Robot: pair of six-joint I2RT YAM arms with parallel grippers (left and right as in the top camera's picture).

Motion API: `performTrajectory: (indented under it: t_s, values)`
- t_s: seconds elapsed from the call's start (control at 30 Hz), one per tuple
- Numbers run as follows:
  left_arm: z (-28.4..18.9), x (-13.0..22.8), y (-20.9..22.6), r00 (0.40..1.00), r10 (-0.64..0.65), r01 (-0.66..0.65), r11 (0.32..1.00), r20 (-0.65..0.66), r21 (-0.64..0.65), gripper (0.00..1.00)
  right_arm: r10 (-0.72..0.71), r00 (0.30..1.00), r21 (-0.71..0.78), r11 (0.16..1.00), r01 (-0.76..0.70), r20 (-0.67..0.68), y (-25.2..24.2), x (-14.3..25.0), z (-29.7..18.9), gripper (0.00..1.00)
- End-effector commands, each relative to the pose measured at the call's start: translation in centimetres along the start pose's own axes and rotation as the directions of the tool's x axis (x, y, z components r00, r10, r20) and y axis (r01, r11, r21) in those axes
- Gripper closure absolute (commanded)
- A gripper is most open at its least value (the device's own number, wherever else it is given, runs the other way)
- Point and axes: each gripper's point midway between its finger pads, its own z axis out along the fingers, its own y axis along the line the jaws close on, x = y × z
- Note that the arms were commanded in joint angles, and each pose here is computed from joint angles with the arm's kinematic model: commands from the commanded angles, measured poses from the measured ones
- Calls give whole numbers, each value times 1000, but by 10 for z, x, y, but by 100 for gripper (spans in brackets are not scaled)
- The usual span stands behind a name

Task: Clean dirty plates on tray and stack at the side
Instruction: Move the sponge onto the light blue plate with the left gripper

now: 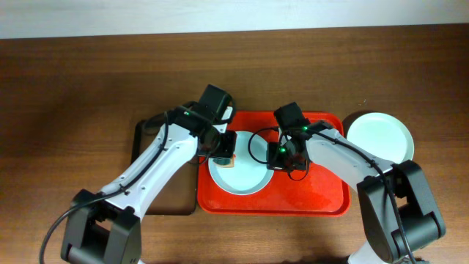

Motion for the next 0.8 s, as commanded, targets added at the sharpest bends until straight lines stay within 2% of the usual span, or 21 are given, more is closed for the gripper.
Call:
performTrajectory:
  t_s: [0.0, 0.07, 0.1, 0.2, 0.37, 0.47, 0.53, 0.67, 0.73, 0.77]
  values:
    - [-3, -7, -10, 998, -52, 52, 999, 31, 14, 100, 13, 1000, -1, 1000, -13, -10, 0, 5, 1, 96]
    - [7, -4, -7, 998, -59, 59, 998, 5, 3, 100, 22, 1000, -21, 1000, -22, -23, 4, 7, 1, 95]
    - [12, -3, -6, 998, -61, 61, 998, -7, -3, 100, 24, 999, -25, 999, -25, -28, 4, 8, 1, 90]
    - [22, -2, -4, 998, -64, 64, 998, -25, -10, 100, 43, 998, -55, 997, -46, -51, 10, 12, 1, 90]
    - [36, 0, 3, 997, -65, 63, 997, -51, -40, 100, 34, 999, -9, 999, -34, 17, 3, -1, 2, 89]
    - [36, -2, 2, 997, -61, 60, 998, -42, -36, 100, 27, 999, 5, 1000, -27, 40, 1, -6, 2, 82]
    - [36, -2, 2, 997, -61, 60, 998, -42, -36, 100, 12, 999, 19, 1000, -13, 41, 3, -3, 3, 96]
    - [36, -1, 6, 997, -61, 59, 997, -41, -58, 100, -26, 999, 5, 1000, 26, 23, 16, 6, 6, 96]
    - [36, -1, 7, 997, -63, 60, 996, -44, -62, 100, -26, 999, 18, 1000, 26, 33, 13, 4, 6, 93]
    - [36, -1, 7, 997, -62, 59, 996, -42, -65, 100, -27, 999, 16, 1000, 27, 37, 14, 3, 6, 85]
